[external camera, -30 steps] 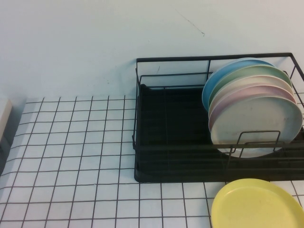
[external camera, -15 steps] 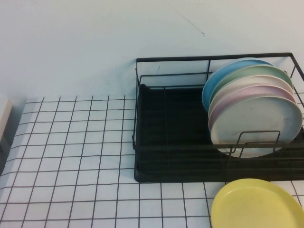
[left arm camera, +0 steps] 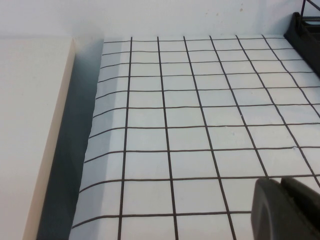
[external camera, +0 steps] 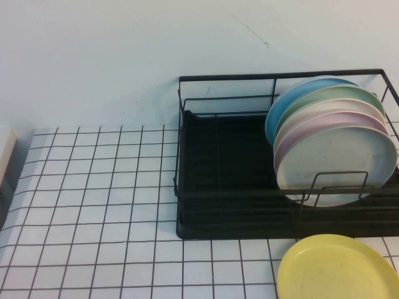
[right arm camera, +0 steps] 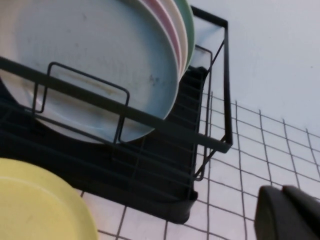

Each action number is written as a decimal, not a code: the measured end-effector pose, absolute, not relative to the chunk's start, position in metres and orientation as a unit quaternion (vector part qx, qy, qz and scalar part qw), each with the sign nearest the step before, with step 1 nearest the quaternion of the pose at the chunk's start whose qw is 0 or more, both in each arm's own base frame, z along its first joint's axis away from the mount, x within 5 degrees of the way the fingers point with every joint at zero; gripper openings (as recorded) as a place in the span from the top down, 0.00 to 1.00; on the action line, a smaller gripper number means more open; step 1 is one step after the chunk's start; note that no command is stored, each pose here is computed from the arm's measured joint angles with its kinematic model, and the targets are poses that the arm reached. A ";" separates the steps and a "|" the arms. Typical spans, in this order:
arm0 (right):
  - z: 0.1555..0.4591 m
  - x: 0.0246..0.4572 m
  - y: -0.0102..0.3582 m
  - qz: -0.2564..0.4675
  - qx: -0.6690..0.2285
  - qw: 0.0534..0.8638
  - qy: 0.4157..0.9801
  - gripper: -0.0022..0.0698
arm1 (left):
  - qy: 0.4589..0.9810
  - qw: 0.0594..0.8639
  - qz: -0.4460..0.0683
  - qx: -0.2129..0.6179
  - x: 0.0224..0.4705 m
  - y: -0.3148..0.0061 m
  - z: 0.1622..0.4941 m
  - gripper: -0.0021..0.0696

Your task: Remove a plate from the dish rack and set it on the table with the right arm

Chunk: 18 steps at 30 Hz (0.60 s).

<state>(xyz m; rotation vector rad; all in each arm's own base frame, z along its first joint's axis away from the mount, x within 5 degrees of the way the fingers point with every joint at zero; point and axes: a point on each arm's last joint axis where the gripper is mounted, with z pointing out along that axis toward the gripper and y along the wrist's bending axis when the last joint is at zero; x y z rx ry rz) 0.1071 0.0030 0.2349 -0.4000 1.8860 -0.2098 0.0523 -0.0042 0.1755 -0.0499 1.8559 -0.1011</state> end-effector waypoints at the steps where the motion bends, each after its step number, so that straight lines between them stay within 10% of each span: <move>1: 0.234 0.107 0.004 -0.085 -0.172 0.562 0.805 0.97 | 0.800 0.598 -0.044 -0.022 0.052 -0.004 0.175 0.98; 18: 0.204 0.078 0.003 -0.092 -0.137 0.597 0.785 0.97 | 0.800 0.598 -0.042 -0.020 0.052 -0.004 0.175 0.98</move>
